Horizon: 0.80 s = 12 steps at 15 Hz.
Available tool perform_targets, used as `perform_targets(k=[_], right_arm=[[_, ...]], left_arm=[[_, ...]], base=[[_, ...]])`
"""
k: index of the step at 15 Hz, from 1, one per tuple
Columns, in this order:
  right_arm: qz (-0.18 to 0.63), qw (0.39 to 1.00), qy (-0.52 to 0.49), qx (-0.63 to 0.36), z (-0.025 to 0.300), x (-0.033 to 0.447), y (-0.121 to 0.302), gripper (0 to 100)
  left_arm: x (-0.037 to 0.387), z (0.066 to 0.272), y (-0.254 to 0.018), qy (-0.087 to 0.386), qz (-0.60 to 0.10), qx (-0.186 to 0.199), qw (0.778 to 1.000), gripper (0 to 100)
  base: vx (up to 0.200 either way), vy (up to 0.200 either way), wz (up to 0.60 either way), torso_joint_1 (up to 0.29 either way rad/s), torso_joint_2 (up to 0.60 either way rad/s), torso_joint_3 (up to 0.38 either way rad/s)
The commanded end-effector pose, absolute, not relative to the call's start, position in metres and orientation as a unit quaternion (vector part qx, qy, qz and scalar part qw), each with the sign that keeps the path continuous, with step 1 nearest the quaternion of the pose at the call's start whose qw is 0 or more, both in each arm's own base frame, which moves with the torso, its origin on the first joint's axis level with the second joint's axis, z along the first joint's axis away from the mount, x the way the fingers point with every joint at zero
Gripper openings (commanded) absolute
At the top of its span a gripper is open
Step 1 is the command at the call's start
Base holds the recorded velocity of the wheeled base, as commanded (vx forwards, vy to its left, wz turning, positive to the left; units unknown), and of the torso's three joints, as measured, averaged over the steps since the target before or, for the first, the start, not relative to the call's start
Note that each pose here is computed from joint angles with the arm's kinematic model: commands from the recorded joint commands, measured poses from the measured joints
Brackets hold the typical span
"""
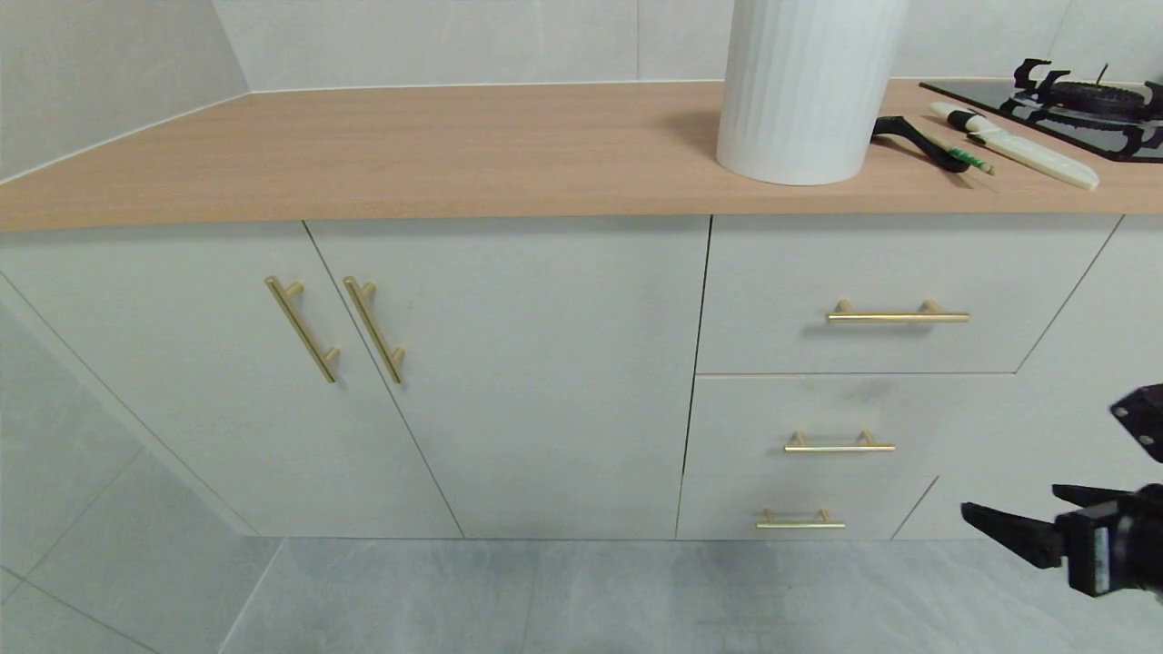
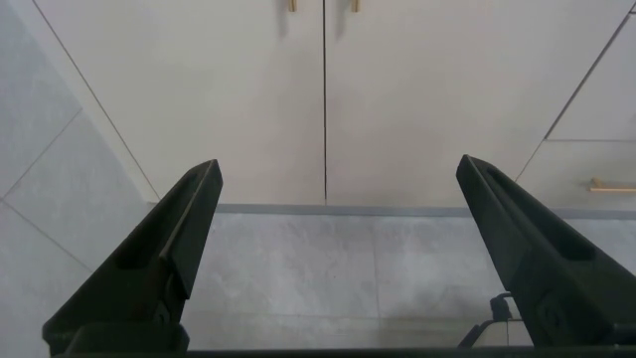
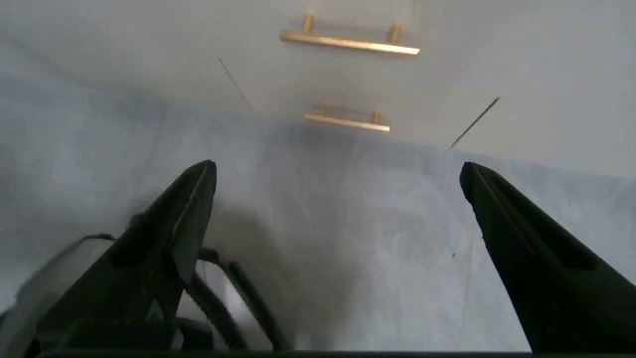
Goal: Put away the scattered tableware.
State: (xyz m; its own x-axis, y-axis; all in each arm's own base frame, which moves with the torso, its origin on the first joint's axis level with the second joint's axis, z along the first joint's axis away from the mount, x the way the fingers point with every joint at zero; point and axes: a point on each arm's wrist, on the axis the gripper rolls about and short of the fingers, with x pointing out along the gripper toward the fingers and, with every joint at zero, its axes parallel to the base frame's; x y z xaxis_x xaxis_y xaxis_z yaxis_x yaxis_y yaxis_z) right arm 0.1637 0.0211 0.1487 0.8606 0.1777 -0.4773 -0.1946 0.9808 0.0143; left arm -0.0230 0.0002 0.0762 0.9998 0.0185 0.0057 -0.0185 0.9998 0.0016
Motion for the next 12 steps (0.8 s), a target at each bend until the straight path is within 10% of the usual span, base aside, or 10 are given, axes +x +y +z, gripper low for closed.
perform_targets(k=[1,12], right_arm=[[0.1,0.947,0.304,-0.029,0.113,0.237,0.031,100],[0.055,0.957,0.283,-0.028,0.046,0.304,0.038,100]], left_arm=[[-0.023,0.076,0.0,-0.002,0.01,0.001,1.0,100],[-0.023,0.076,0.0,-0.002,0.01,0.001,1.0,100]], base=[[0.0,0.0,0.0,0.0,0.0,0.0],[0.0,0.0,0.0,0.0,0.0,0.0]])
